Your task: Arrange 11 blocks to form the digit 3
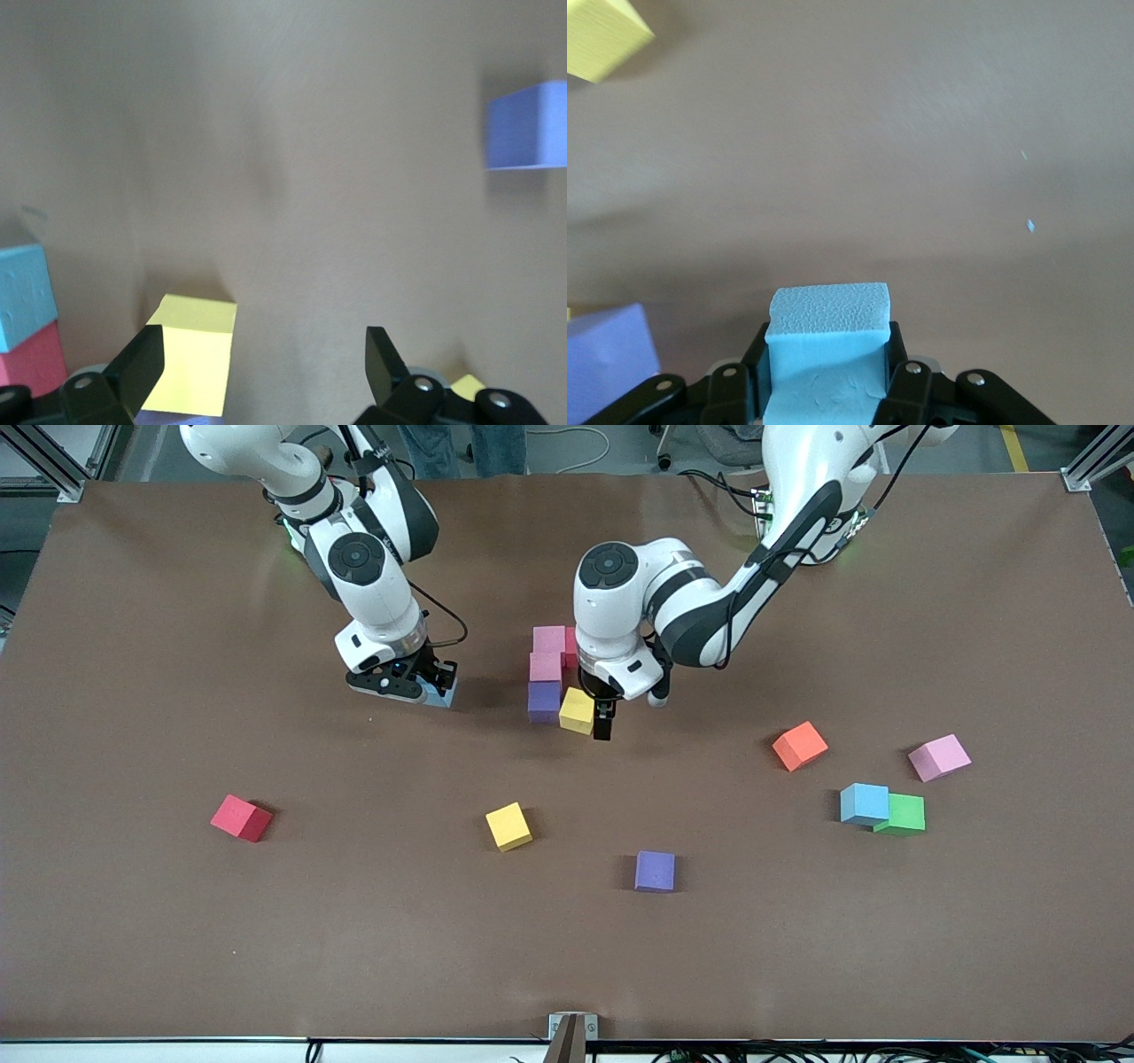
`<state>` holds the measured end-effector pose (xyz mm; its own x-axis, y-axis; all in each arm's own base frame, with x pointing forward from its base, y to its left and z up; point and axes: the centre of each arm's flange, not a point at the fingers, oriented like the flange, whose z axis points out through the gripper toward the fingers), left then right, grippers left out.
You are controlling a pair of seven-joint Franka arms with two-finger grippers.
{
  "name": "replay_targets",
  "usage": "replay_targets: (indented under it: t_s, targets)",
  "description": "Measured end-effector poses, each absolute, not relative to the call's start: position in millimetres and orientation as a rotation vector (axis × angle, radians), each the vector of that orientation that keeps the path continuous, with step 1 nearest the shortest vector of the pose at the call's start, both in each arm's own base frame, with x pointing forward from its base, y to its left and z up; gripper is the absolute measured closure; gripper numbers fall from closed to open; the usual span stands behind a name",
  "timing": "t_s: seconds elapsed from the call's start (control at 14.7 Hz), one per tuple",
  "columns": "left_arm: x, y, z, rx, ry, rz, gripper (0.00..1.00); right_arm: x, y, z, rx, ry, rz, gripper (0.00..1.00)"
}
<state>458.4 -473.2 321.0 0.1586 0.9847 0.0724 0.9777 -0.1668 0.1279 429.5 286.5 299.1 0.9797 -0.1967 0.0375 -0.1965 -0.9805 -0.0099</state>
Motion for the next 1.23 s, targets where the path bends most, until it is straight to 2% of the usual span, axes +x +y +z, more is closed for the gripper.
replay_targets:
  t_s: [0.27,0.61,0.95,1.23]
  targets:
    - [489.6,-462.0,366.2,2.515,1.889,0.253,0.0,473.9,368.6,316.7,-3.173,0.189,-0.035,0.49]
    - [567.2,-381.0,427.7,2.749,1.659,0.116,0.0,515.1,434.8,282.5,-3.159,0.088,-0.046,0.49]
    - [621.7,-288.5,418.3,2.938,1.355,0.044,0.0,528.8,452.3,264.1,-3.141,0.065,-0.066,0.49]
    - [642.4,-266.7,383.4,3.056,1.031,-0.035,0.0,521.5,461.5,254.0,-3.117,0.026,-0.028,0.49]
